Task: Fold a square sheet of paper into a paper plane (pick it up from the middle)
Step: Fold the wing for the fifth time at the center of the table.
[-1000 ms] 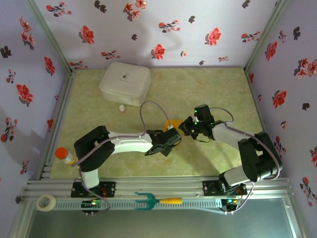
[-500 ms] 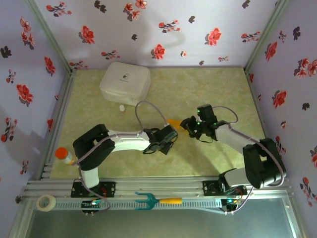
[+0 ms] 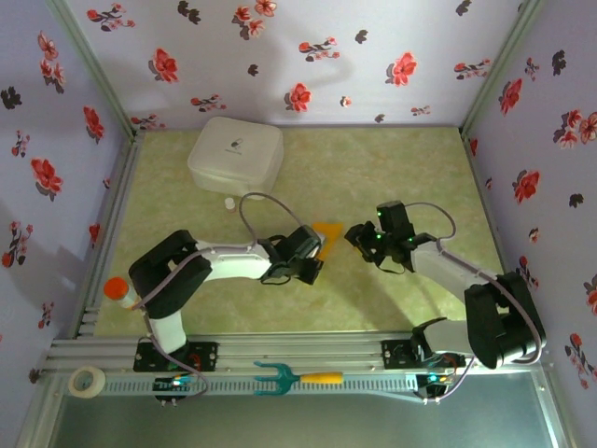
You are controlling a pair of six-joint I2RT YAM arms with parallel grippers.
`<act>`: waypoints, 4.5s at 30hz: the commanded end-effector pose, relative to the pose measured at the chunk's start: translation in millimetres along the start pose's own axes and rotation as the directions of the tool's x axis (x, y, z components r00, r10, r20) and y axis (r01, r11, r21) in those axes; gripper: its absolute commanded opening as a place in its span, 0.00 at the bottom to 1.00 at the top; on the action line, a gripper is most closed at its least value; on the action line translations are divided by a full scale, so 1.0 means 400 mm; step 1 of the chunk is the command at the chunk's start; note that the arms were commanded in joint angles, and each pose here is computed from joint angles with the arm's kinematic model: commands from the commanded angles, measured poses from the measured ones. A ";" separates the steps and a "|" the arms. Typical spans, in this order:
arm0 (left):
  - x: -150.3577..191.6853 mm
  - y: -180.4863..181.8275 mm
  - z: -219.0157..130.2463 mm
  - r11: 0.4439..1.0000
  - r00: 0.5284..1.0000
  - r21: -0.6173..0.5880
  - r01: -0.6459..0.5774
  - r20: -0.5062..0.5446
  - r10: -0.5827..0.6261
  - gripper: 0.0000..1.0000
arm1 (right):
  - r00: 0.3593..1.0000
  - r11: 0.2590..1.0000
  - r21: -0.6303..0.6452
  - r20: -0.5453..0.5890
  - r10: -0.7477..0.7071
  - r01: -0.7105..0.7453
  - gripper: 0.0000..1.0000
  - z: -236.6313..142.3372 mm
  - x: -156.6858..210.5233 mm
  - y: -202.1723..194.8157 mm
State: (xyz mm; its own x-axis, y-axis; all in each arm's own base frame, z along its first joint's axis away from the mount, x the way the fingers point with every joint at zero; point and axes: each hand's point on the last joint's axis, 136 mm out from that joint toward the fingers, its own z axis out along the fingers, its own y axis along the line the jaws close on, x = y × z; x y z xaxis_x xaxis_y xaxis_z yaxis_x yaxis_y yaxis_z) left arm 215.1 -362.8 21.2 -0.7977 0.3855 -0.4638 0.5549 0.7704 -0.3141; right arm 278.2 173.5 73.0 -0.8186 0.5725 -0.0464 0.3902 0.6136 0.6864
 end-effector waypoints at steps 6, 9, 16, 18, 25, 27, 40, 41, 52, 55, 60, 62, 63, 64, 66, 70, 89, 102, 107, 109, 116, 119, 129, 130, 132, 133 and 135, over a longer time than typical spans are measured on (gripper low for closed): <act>0.009 -0.051 -0.007 0.943 0.991 0.306 0.133 -0.013 -0.135 0.00 | 0.979 0.971 -0.127 0.041 -0.201 0.205 0.35 -0.005 0.009 0.051; 0.015 -0.054 0.000 0.930 0.989 0.336 0.147 -0.030 -0.146 0.00 | 0.969 0.950 -0.196 0.024 -0.245 0.245 0.31 0.003 0.032 0.078; 0.010 -0.053 0.002 0.896 0.979 0.397 0.200 -0.051 -0.197 0.00 | 0.951 0.918 -0.286 -0.062 -0.304 0.275 0.18 0.050 0.090 0.118; 0.010 -0.050 0.004 0.886 0.975 0.408 0.219 -0.057 -0.215 0.00 | 0.946 0.913 -0.304 -0.089 -0.311 0.271 0.15 0.065 0.103 0.125; 0.015 -0.044 0.011 0.858 0.962 0.437 0.269 -0.082 -0.260 0.00 | 0.945 0.919 -0.292 -0.114 -0.308 0.264 0.11 0.095 0.116 0.110; 0.019 -0.040 0.014 0.856 0.959 0.433 0.280 -0.089 -0.269 0.00 | 0.949 0.926 -0.272 -0.107 -0.298 0.261 0.11 0.100 0.110 0.098; 0.020 -0.029 0.013 0.817 0.935 0.460 0.349 -0.113 -0.336 0.00 | 0.967 0.939 -0.284 -0.103 -0.231 0.194 0.10 0.103 0.083 0.079; 0.019 -0.029 0.012 0.811 0.933 0.466 0.353 -0.113 -0.341 0.00 | 0.969 0.940 -0.287 -0.105 -0.225 0.187 0.10 0.104 0.082 0.076; 0.027 -0.009 0.021 0.774 0.905 0.477 0.416 -0.136 -0.402 0.00 | 0.963 0.932 -0.334 -0.176 -0.206 0.139 0.08 0.136 0.098 0.084; 0.030 -0.003 0.025 0.771 0.899 0.468 0.431 -0.146 -0.414 0.00 | 0.964 0.935 -0.325 -0.172 -0.204 0.140 0.08 0.144 0.093 0.080; 0.037 0.009 0.033 0.764 0.881 0.446 0.467 -0.169 -0.441 0.00 | 0.964 0.942 -0.298 -0.168 -0.208 0.151 0.09 0.154 0.087 0.067; 0.042 0.015 0.037 0.759 0.873 0.436 0.485 -0.179 -0.455 0.00 | 0.964 0.943 -0.296 -0.168 -0.207 0.151 0.09 0.156 0.086 0.066; 0.045 0.019 0.039 0.757 0.868 0.429 0.493 -0.184 -0.461 0.00 | 0.964 0.943 -0.295 -0.167 -0.207 0.152 0.09 0.158 0.085 0.064; 0.045 0.020 0.039 0.755 0.865 0.427 0.497 -0.184 -0.466 0.00 | 0.963 0.943 -0.294 -0.167 -0.209 0.154 0.09 0.159 0.084 0.063; 0.049 0.026 0.042 0.750 0.858 0.420 0.510 -0.189 -0.478 0.00 | 0.964 0.944 -0.293 -0.165 -0.209 0.155 0.09 0.160 0.080 0.062; 0.051 0.033 0.046 0.745 0.849 0.412 0.525 -0.196 -0.491 0.00 | 0.964 0.945 -0.290 -0.167 -0.207 0.153 0.09 0.164 0.076 0.061; 0.075 0.062 0.066 0.718 0.805 0.366 0.592 -0.228 -0.547 0.00 | 0.963 0.947 -0.287 -0.179 -0.204 0.147 0.10 0.183 0.073 0.056; 0.088 0.075 0.075 0.717 0.791 0.334 0.611 -0.239 -0.563 0.00 | 0.963 0.966 -0.223 -0.200 -0.179 0.133 0.09 0.209 0.074 0.016; 0.094 0.080 0.078 0.721 0.788 0.318 0.616 -0.241 -0.567 0.00 | 0.963 0.977 -0.170 -0.213 -0.164 0.129 0.08 0.221 0.075 -0.014; 0.097 0.082 0.079 0.722 0.787 0.315 0.617 -0.242 -0.567 0.00 | 0.963 0.977 -0.167 -0.215 -0.164 0.129 0.08 0.220 0.076 -0.018; 0.091 0.085 0.068 0.720 0.792 0.333 0.609 -0.214 -0.571 0.00 | 0.969 0.960 -0.229 -0.146 -0.199 0.163 0.17 0.151 0.041 0.048; 0.088 0.088 0.060 0.720 0.794 0.338 0.606 -0.200 -0.575 0.00 | 0.969 0.955 -0.234 -0.122 -0.216 0.183 0.17 0.122 0.028 0.057; 0.095 0.102 0.061 0.696 0.771 0.338 0.634 -0.195 -0.607 0.00 | 0.955 0.945 -0.289 -0.206 -0.215 0.151 0.06 0.150 0.070 0.060; 0.097 0.103 0.062 0.693 0.768 0.338 0.637 -0.196 -0.610 0.00 | 0.954 0.944 -0.294 -0.211 -0.215 0.147 0.06 0.156 0.073 0.062; 0.098 0.105 0.063 0.687 0.762 0.338 0.643 -0.197 -0.616 0.00 | 0.951 0.940 -0.307 -0.217 -0.221 0.148 0.06 0.162 0.077 0.072; 0.101 0.105 0.064 0.685 0.760 0.337 0.646 -0.199 -0.619 0.00 | 0.949 0.939 -0.309 -0.222 -0.224 0.150 0.06 0.167 0.079 0.076; 0.103 0.109 0.067 0.679 0.753 0.331 0.655 -0.201 -0.627 0.00 | 0.945 0.938 -0.311 -0.230 -0.231 0.153 0.06 0.174 0.083 0.083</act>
State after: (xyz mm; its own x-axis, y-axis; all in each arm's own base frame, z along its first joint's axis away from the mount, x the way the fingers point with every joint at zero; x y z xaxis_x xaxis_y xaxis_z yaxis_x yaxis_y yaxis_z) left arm 215.6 -365.6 23.3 -0.9955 0.0073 -0.0947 0.0881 0.4446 -0.8914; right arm 286.7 238.6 33.0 -0.9543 0.2982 -0.0224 0.1449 0.5265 0.8378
